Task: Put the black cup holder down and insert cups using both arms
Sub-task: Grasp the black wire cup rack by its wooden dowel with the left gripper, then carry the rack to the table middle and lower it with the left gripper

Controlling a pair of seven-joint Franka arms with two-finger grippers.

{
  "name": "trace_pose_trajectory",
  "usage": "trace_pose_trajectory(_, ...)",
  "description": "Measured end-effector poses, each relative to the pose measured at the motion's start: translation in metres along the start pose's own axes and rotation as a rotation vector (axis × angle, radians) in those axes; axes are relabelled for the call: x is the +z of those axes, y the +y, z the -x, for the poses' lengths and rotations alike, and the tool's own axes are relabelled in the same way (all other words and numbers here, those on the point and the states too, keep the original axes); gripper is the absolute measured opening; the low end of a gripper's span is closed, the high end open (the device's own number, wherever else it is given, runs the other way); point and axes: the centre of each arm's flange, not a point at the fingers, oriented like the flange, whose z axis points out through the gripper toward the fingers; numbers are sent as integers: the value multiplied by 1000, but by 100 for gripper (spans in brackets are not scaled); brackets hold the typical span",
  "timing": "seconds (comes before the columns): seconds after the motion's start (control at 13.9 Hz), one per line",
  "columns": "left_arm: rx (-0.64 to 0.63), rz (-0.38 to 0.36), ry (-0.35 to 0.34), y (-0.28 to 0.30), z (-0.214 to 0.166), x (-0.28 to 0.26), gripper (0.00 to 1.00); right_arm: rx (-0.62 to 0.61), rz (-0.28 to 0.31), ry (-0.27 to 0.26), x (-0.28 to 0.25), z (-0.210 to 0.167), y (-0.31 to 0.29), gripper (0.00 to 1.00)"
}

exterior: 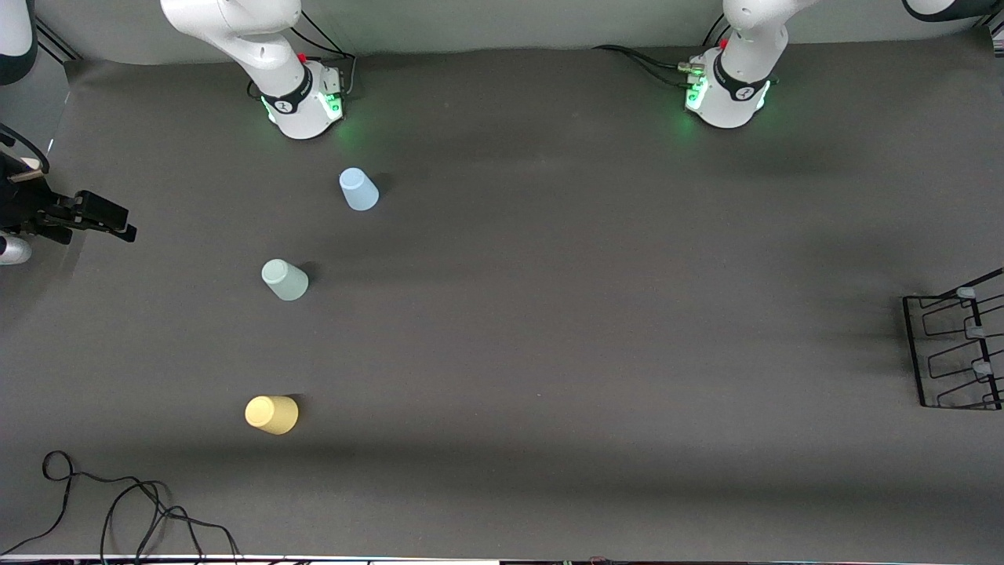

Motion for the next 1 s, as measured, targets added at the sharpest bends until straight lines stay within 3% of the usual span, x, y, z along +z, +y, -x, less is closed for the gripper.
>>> trace_pose_trajectory(0.36, -26, 19, -33, 104, -23, -71, 15, 0, 0, 0, 0, 0, 0, 100)
trace_pose_trajectory(0.72, -57, 19, -76, 262, -44, -82, 15, -1, 0, -1, 1, 0, -1, 100)
trace_pose_trajectory(1.0, -129, 129, -79, 390, -51, -88, 15, -1, 0, -1, 1, 0, -1, 100)
